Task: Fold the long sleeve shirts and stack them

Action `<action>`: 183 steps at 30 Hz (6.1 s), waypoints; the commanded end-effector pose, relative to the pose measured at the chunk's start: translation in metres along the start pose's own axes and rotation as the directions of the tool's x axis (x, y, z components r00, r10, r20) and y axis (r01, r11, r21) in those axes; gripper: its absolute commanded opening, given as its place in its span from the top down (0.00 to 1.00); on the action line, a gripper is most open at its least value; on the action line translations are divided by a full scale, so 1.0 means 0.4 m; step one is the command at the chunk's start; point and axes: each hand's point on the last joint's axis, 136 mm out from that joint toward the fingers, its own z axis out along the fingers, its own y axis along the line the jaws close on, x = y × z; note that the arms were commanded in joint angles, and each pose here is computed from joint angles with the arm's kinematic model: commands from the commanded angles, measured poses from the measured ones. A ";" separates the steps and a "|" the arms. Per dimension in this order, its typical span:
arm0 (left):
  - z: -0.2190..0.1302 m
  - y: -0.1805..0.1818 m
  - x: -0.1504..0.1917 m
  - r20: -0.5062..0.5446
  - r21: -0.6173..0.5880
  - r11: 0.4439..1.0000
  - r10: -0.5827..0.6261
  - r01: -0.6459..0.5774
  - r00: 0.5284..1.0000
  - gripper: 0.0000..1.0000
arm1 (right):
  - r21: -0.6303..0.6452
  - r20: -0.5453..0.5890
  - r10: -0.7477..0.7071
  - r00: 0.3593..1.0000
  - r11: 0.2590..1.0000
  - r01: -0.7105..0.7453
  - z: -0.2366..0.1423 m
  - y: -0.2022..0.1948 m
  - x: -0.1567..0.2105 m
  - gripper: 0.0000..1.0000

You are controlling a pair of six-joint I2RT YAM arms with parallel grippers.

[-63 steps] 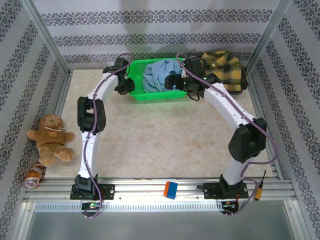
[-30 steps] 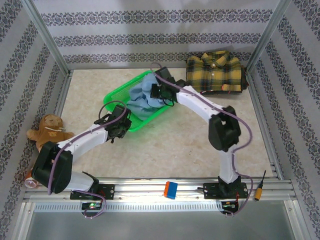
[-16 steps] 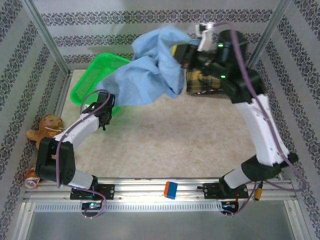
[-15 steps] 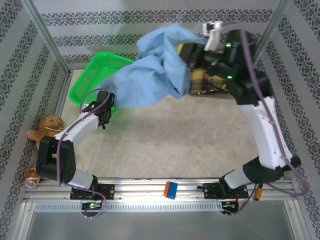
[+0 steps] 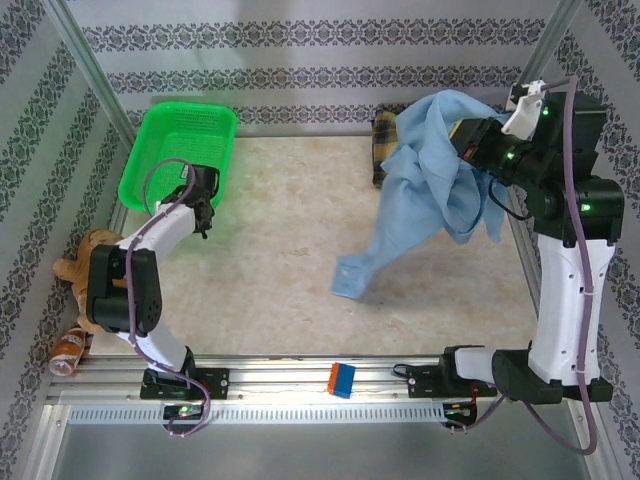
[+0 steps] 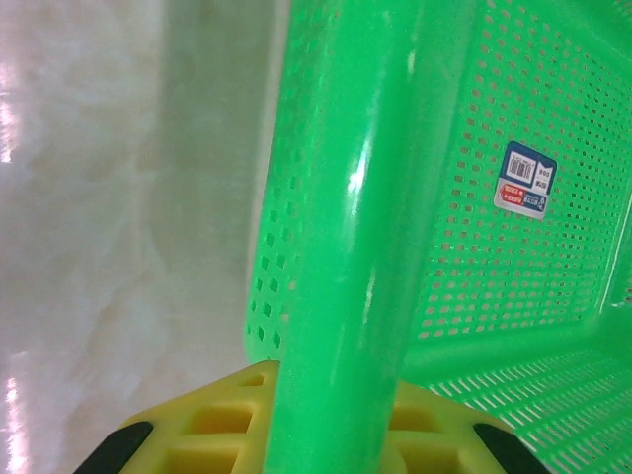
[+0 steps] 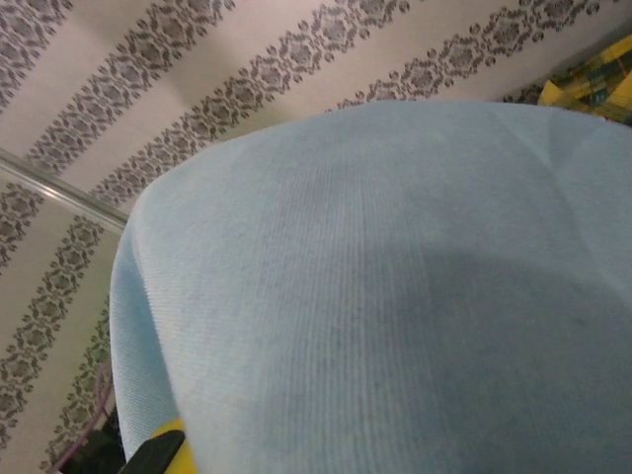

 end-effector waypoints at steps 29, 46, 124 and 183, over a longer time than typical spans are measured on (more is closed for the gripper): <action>0.137 -0.168 -0.041 -0.162 0.160 0.983 0.116 -0.090 0.980 0.09 | 0.120 -0.571 -0.069 0.818 0.979 0.166 0.640 -0.217 0.359 0.66; -0.279 -0.269 0.073 -0.081 0.434 0.795 0.503 -0.424 0.861 0.00 | 0.404 -0.503 -0.075 0.861 0.860 0.311 0.360 -0.403 0.320 0.16; -0.697 -0.056 -0.181 0.073 0.533 0.586 0.687 -0.610 0.723 0.00 | -0.573 -0.640 -0.280 0.716 0.794 -0.202 0.555 0.719 0.746 0.82; -0.191 0.313 0.285 -0.482 0.309 0.618 0.757 -0.723 0.441 0.00 | 0.397 -0.519 0.004 0.855 0.887 0.236 1.028 -0.408 0.502 0.61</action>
